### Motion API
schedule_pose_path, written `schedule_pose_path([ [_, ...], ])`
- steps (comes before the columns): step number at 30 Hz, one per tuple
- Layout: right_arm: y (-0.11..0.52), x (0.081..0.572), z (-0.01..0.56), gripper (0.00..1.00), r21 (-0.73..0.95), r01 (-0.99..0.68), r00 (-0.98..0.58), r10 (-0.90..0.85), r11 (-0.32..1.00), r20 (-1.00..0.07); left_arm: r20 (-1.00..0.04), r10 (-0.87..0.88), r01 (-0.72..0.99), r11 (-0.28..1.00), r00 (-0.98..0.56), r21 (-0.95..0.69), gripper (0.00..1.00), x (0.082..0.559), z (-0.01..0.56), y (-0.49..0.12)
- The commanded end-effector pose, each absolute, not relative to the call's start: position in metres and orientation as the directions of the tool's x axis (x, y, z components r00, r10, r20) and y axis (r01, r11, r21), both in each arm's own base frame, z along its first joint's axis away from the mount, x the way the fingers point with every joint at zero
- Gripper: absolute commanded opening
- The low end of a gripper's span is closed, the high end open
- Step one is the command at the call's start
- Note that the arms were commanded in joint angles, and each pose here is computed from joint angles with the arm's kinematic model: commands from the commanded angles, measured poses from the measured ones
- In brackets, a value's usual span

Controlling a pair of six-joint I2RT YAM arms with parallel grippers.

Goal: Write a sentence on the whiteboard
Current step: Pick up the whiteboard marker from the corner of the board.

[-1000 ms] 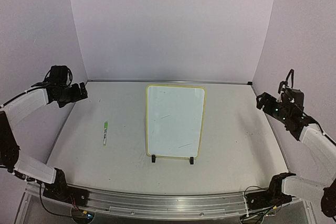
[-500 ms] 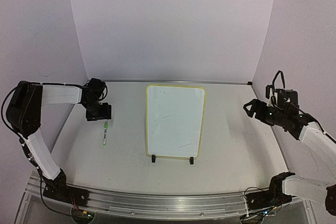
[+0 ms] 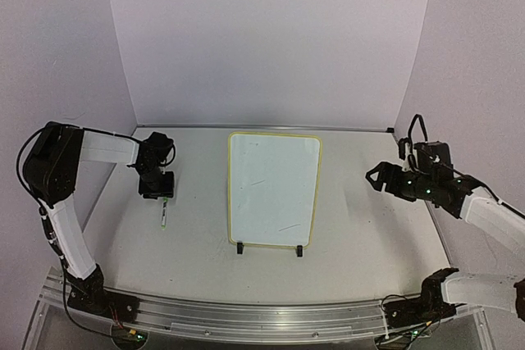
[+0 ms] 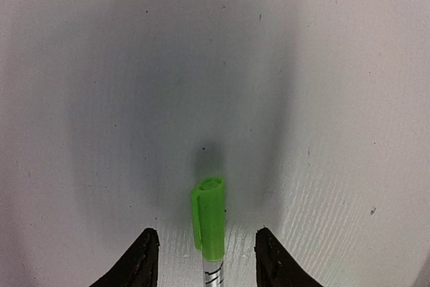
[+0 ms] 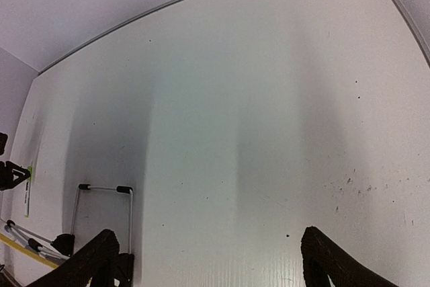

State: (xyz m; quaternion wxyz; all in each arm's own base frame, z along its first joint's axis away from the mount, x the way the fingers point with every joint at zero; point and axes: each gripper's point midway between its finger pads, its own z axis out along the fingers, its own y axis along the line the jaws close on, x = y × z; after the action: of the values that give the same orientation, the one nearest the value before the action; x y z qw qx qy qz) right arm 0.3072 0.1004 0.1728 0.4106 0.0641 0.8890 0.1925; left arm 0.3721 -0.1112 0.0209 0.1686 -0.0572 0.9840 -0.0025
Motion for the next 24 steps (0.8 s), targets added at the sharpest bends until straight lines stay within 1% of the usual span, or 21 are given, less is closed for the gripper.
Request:
schedule_pose_path([
  [1,0.103,0.310,0.175,0.89,0.383,-0.029,-0.645,0.275,0.923,-0.712,-0.352,-0.120,-0.102,0.992,-0.928,-0.069,0.46,0.385,0.026,-0.122],
  [4,0.106,0.310,0.179,0.89,0.385,-0.035,-0.641,0.275,0.922,-0.717,-0.336,-0.124,-0.107,0.992,-0.934,-0.067,0.40,0.384,0.019,-0.122],
  [7,0.107,0.309,0.184,0.89,0.390,-0.041,-0.630,0.279,0.920,-0.725,-0.327,-0.130,-0.117,0.991,-0.936,-0.057,0.37,0.383,0.013,-0.120],
  [10,0.107,0.308,0.188,0.89,0.394,-0.046,-0.621,0.283,0.918,-0.731,-0.326,-0.133,-0.124,0.991,-0.936,-0.048,0.29,0.381,0.010,-0.118],
  [14,0.109,0.306,0.198,0.89,0.408,-0.061,-0.606,0.291,0.911,-0.740,-0.326,-0.136,-0.133,0.991,-0.936,-0.032,0.13,0.378,0.009,-0.114],
  [17,0.114,0.302,0.210,0.89,0.420,-0.094,-0.598,0.286,0.903,-0.749,-0.326,-0.145,-0.143,0.989,-0.934,-0.031,0.02,0.374,0.009,-0.112],
  [18,0.117,0.301,0.216,0.89,0.424,-0.111,-0.593,0.283,0.899,-0.754,-0.332,-0.152,-0.148,0.988,-0.931,-0.038,0.00,0.373,0.012,-0.112],
  [21,0.127,0.295,0.234,0.89,0.442,-0.175,-0.584,0.268,0.880,-0.766,-0.353,-0.180,-0.160,0.983,-0.918,-0.086,0.00,0.369,0.020,-0.115],
  [24,0.147,0.286,0.257,0.86,0.469,-0.275,-0.579,0.245,0.839,-0.777,-0.378,-0.235,-0.170,0.965,-0.896,-0.198,0.00,0.365,0.040,-0.126],
])
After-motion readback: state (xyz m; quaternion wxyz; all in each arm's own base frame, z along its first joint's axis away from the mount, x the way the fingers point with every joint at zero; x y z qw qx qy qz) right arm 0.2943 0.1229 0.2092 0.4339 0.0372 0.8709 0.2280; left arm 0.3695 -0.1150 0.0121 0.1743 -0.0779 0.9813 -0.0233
